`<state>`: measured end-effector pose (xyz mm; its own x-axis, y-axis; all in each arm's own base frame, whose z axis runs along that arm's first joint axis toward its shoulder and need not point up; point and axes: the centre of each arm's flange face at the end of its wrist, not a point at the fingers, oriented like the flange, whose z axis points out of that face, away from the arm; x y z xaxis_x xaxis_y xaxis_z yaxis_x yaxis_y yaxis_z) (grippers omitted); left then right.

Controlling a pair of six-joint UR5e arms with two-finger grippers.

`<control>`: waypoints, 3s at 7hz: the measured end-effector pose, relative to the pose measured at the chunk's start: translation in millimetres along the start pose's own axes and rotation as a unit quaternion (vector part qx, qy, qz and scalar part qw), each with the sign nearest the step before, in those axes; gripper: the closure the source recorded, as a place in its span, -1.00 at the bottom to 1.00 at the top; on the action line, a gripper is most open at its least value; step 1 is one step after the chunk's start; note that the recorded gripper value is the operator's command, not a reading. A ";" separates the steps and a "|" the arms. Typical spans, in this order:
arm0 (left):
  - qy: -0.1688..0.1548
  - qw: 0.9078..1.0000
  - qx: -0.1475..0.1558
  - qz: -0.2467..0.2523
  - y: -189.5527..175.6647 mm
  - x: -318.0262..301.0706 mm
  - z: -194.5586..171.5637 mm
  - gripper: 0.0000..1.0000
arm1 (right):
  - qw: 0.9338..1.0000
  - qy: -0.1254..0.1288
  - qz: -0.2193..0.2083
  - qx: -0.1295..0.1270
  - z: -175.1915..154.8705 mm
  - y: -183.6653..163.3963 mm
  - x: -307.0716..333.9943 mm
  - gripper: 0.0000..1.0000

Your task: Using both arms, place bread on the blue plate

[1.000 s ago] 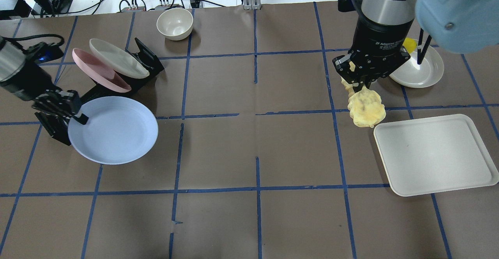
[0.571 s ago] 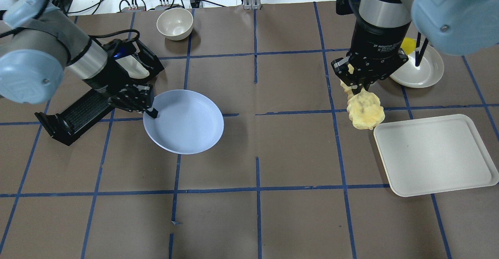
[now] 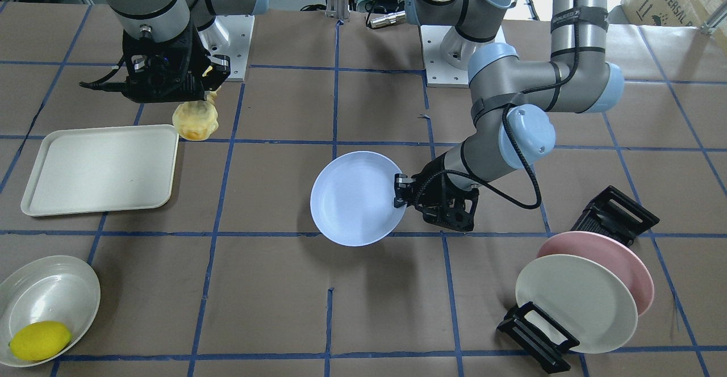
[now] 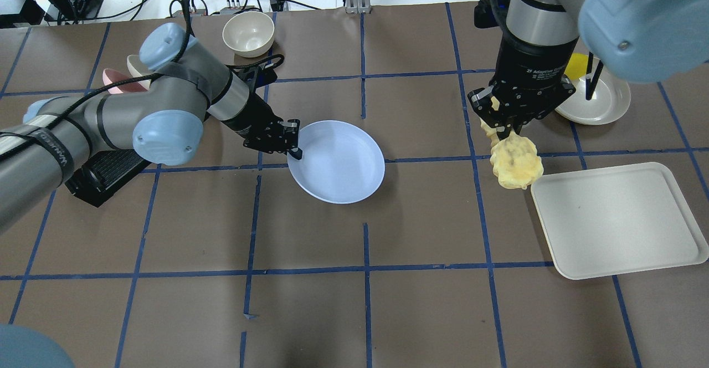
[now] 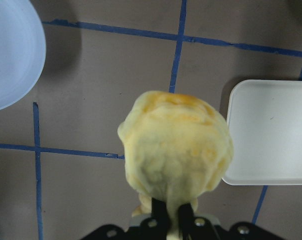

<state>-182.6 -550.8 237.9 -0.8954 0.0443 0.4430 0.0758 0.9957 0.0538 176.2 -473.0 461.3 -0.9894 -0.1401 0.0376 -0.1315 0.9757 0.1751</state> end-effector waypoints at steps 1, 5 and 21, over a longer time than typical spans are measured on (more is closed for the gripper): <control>0.012 1.000 0.010 0.001 -8.2 5.0 21.7 0.36 | 1.000 -0.003 -0.017 0.005 11.8 -13.6 -20.7 0.66; 0.018 0.997 0.071 0.012 -24.1 8.1 5.8 -0.99 | 0.994 -0.005 -0.092 0.055 89.1 -95.1 -121.1 0.65; -0.217 0.975 -0.002 -0.047 76.2 48.8 -249.7 -1.00 | 0.993 -0.002 -0.008 0.117 12.2 -47.2 28.0 -0.99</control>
<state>-111.0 -493.2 487.1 -0.9997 -0.0157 0.0160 -0.0144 0.9967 0.0800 154.0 -520.9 442.1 -0.9874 -0.1547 0.0320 -0.1564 0.9860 -0.0574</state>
